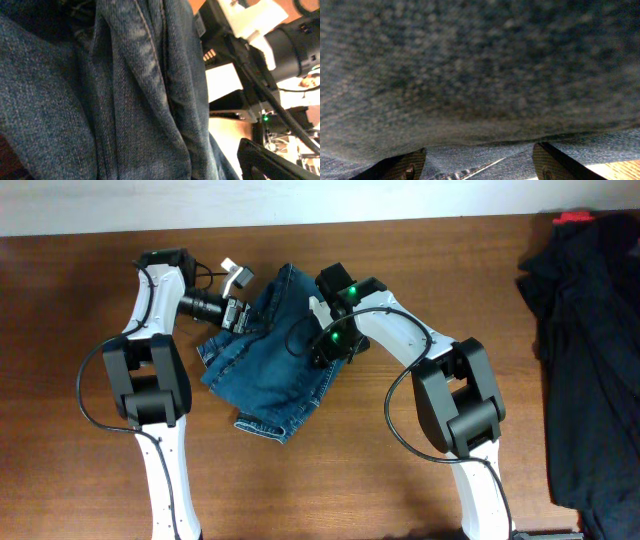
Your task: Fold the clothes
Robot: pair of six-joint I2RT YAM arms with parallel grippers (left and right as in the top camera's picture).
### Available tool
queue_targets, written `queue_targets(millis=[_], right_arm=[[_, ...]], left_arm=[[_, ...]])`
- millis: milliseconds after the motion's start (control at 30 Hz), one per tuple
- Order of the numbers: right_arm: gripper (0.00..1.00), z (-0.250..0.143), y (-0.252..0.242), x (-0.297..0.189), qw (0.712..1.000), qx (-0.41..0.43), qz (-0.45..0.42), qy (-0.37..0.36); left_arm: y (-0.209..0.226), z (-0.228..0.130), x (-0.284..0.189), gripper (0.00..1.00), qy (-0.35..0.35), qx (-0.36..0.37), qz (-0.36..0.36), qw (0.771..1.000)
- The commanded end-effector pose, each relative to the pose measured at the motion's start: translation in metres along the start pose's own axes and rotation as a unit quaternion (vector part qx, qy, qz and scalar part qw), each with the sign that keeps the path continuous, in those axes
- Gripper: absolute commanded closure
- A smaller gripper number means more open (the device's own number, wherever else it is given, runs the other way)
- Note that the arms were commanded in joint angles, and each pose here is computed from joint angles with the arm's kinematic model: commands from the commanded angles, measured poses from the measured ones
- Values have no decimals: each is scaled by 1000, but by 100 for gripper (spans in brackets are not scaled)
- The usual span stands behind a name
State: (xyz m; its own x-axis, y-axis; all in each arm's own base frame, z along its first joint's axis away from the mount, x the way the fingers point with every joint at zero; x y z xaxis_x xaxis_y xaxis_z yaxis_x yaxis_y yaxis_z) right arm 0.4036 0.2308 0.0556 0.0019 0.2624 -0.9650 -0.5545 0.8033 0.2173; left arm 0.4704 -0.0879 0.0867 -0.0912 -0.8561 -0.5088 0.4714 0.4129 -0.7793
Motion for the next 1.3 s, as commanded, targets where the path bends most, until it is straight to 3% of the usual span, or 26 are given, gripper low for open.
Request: queue_targets(millis=[0,267,300,333,400,433,567,667,833,1033,1200,1267], right_arm=[[25,-18,-6,32,999,16,4,47],[25,-18,-6,32,999,17,4,48],[25,-18,-6,32,999,17,4,49],[26,-19,-6,32,999,17,5,50],[27,-18,-6,29,999,17,5,51],[27,-16,-5,24,999,17,4,49],[26,9,0,-29,1000,5,-23,4],[25,31,4,-110,995,-7,-80,-64],[18,27,2,-239,966,-5,-215,-144],[14,-10,-20,-335,938,46,-276,-202],[15,-34,-57,-346,938,97,-277,-186],[15,-38,-67,-349,936,110,-278,-186]], left_arm=[[5,-11,23,1,46,4,7,999],[20,-32,65,2,123,-6,22,992],[23,-34,67,11,127,-8,23,992],[23,-35,67,33,127,-8,23,992],[27,-34,63,94,121,-9,26,992],[27,-34,61,100,120,-12,25,992],[28,-36,57,100,119,-22,23,992],[23,-35,57,100,111,-30,9,993],[40,-52,23,100,117,-90,34,988],[77,-79,-84,100,24,-214,79,973],[75,-94,-180,100,-54,-236,173,955],[71,-100,-221,100,-79,-248,246,934]])
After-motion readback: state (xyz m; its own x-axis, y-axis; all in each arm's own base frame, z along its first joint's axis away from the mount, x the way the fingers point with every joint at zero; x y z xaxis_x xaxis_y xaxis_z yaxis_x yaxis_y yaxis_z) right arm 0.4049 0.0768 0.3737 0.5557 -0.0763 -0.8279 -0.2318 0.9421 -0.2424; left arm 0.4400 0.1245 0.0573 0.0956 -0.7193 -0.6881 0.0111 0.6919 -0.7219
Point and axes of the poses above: each gripper's point midway between its finger pads, its own x axis out along the fingers, its own y axis along the line the jaws close on, z = x × y, the point moved 5 cm from there along -x, back along the fingers, and after that the axes turned 7 degrees about -x, right-handed, at the moved point
